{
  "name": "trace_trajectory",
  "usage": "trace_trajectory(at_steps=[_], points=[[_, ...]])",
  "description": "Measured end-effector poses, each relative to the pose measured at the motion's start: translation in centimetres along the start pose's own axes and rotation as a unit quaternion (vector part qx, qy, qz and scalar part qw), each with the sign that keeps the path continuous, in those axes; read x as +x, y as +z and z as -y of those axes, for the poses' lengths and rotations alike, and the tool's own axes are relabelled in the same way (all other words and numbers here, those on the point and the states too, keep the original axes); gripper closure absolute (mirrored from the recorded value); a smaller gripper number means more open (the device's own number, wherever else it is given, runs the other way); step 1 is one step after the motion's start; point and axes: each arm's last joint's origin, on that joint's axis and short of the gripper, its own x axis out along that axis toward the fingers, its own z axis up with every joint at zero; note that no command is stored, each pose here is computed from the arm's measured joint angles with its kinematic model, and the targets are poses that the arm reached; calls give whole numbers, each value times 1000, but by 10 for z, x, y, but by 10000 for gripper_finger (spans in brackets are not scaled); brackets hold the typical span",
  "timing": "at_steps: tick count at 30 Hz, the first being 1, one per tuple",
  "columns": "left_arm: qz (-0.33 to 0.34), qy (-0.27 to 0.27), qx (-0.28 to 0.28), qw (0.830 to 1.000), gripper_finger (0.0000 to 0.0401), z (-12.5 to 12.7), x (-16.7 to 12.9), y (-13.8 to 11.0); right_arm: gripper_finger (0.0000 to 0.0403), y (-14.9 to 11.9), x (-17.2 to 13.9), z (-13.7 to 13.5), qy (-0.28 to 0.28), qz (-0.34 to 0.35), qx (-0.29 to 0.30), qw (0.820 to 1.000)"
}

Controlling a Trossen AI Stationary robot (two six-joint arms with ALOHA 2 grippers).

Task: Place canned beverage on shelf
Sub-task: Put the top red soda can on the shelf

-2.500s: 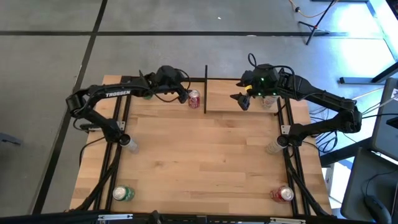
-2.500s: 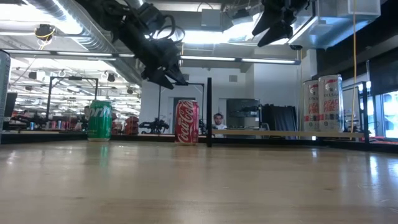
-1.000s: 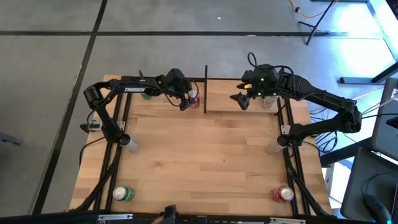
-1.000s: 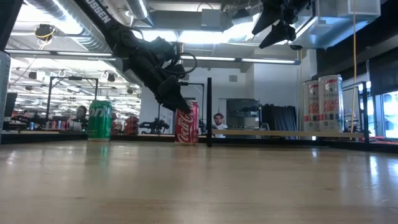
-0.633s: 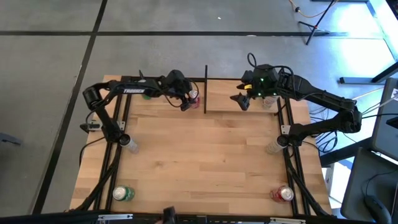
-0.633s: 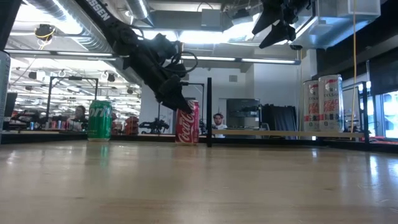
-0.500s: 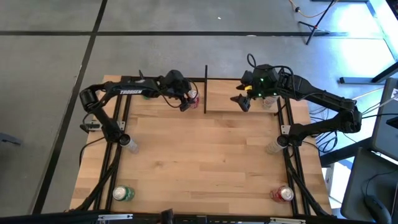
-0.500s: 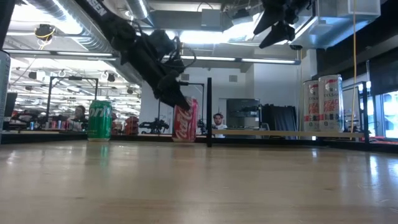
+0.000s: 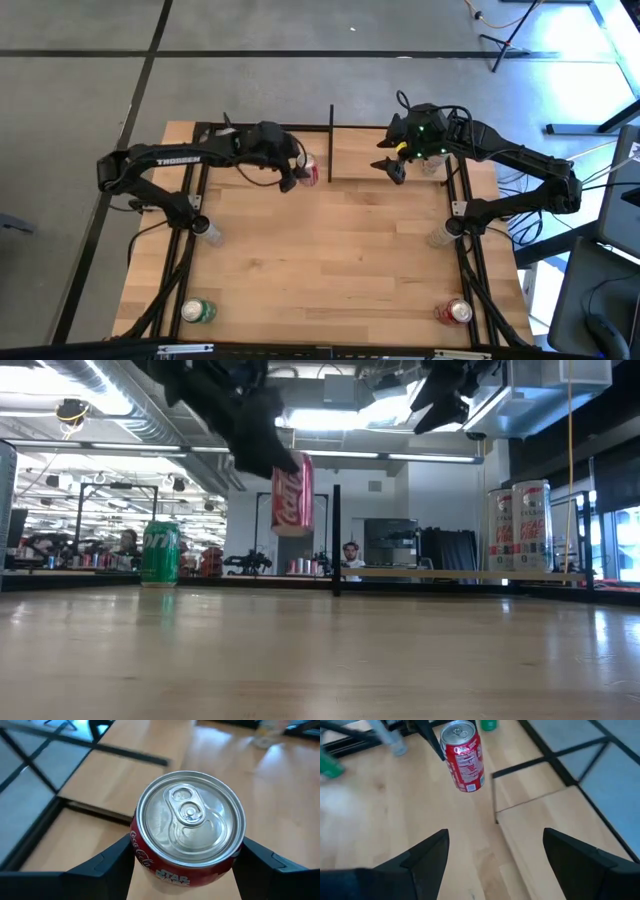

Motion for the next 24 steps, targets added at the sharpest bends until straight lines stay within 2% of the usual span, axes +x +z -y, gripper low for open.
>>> trace_trajectory(at_steps=[4, 10, 16, 24], points=[[9, 3, -5, 1000, 152, 24, -3, 2, 95, -2, 3, -3, 37, 2, -26, 999], [33, 7, -14, 999, 152, 60, 4, 2, 95, -21, 23, -17, 63, -31, -70, 995], [31, 6, -27, 999, 152, 92, 32, -9, 95, -37, 43, -26, 80, -20, -90, 993], [44, -6, -54, 998, 153, 115, 80, -26, 95, -54, 57, -24, 82, -30, -102, 991]])
